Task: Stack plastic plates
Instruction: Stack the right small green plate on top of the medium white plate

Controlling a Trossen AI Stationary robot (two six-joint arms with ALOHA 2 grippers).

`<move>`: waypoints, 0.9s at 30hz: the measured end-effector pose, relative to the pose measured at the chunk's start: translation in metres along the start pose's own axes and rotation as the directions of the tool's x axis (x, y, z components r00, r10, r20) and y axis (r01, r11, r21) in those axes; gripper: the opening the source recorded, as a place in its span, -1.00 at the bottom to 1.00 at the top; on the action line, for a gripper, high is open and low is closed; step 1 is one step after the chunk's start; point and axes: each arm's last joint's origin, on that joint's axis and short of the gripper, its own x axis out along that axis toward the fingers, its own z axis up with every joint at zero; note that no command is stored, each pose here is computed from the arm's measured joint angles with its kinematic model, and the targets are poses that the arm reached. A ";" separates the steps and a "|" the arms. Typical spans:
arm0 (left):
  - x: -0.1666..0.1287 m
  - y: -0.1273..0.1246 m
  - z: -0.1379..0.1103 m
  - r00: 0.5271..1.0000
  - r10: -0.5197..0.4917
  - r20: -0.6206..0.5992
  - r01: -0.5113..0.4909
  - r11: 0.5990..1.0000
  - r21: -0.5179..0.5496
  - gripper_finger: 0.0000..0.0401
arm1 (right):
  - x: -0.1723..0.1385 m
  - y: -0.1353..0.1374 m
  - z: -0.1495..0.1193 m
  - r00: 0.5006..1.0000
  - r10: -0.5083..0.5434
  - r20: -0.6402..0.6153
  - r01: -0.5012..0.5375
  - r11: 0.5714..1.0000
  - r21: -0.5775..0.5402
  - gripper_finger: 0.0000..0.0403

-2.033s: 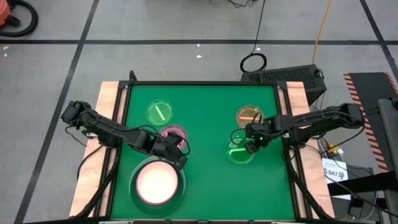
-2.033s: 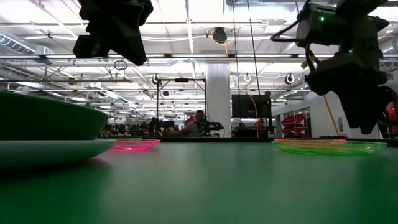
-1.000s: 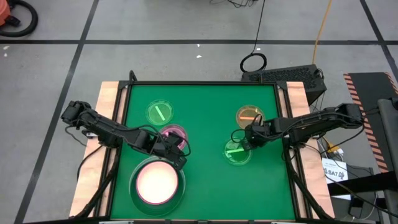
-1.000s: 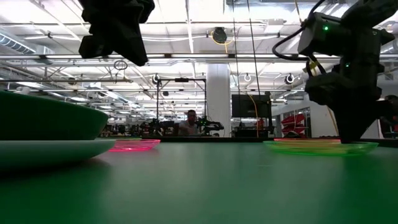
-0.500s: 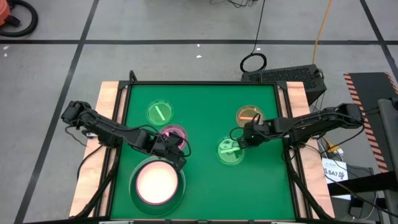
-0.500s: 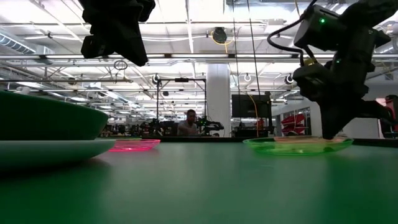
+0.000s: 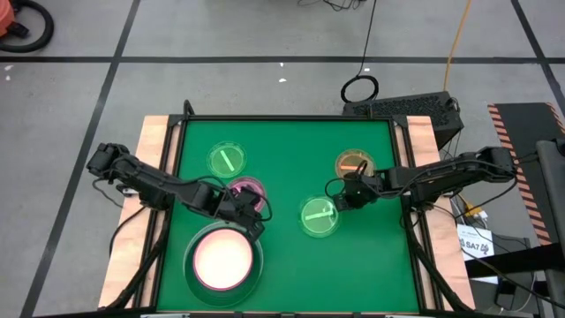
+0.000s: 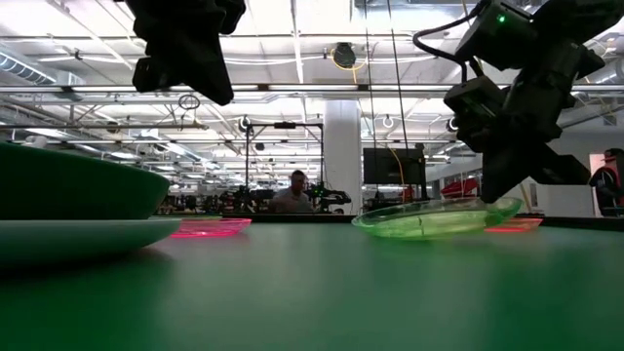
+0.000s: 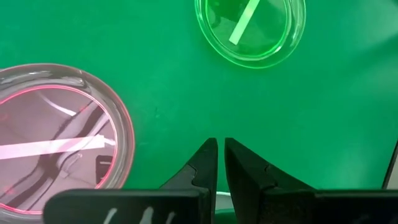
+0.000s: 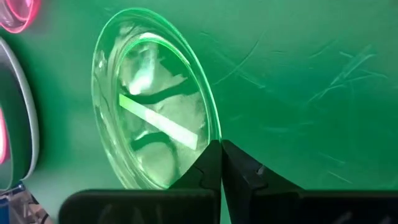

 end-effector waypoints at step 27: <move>-0.022 0.011 0.023 0.999 -0.043 0.016 0.046 0.963 -0.267 -0.76 | -0.008 0.038 0.009 0.916 0.391 0.085 -0.396 0.916 0.061 -1.00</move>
